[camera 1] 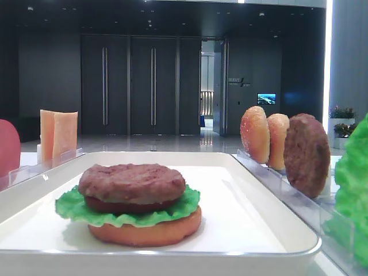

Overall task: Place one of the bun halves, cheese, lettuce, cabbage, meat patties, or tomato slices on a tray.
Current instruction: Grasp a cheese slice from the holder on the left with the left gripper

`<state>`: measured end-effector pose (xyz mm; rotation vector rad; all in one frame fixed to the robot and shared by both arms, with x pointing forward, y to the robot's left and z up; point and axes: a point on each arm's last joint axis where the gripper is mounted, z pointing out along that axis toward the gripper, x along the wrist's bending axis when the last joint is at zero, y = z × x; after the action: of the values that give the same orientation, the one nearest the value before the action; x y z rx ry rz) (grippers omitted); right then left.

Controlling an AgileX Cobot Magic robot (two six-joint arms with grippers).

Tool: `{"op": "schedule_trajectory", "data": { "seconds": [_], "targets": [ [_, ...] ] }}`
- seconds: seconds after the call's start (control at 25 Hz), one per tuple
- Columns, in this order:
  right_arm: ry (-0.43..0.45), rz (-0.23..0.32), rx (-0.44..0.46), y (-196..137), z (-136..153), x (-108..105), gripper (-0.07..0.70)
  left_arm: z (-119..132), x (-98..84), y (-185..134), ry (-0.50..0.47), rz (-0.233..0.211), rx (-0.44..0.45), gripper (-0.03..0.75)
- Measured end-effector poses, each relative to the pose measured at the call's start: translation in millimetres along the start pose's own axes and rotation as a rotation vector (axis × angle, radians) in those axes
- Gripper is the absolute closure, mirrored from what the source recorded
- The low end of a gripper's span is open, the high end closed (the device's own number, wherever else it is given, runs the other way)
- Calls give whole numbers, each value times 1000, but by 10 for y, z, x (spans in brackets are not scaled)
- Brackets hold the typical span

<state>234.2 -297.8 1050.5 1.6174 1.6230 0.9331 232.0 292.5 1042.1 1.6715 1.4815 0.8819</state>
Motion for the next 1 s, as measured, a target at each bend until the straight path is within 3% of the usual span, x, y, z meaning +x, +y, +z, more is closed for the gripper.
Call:
{"op": "schedule_trajectory", "data": {
  "seconds": [0.2, 0.32, 0.44, 0.56, 0.68, 1.0],
  "targets": [
    [0, 0, 0, 0, 0, 0, 216, 0, -18, 2, -19, -10, -3, 715],
    [0, 0, 0, 0, 0, 0, 216, 0, -18, 2, -19, -9, -3, 664],
    [0, 0, 0, 0, 0, 0, 216, 0, -18, 2, -19, -9, -3, 509],
    [0, 0, 0, 0, 0, 0, 216, 0, -18, 2, -20, -10, -3, 301],
    [0, 0, 0, 0, 0, 0, 216, 0, -18, 2, -20, -10, -3, 195],
    [0, -1, 0, 0, 0, 0, 216, 0, -19, 3, -21, -10, -3, 163]
  ]
}}
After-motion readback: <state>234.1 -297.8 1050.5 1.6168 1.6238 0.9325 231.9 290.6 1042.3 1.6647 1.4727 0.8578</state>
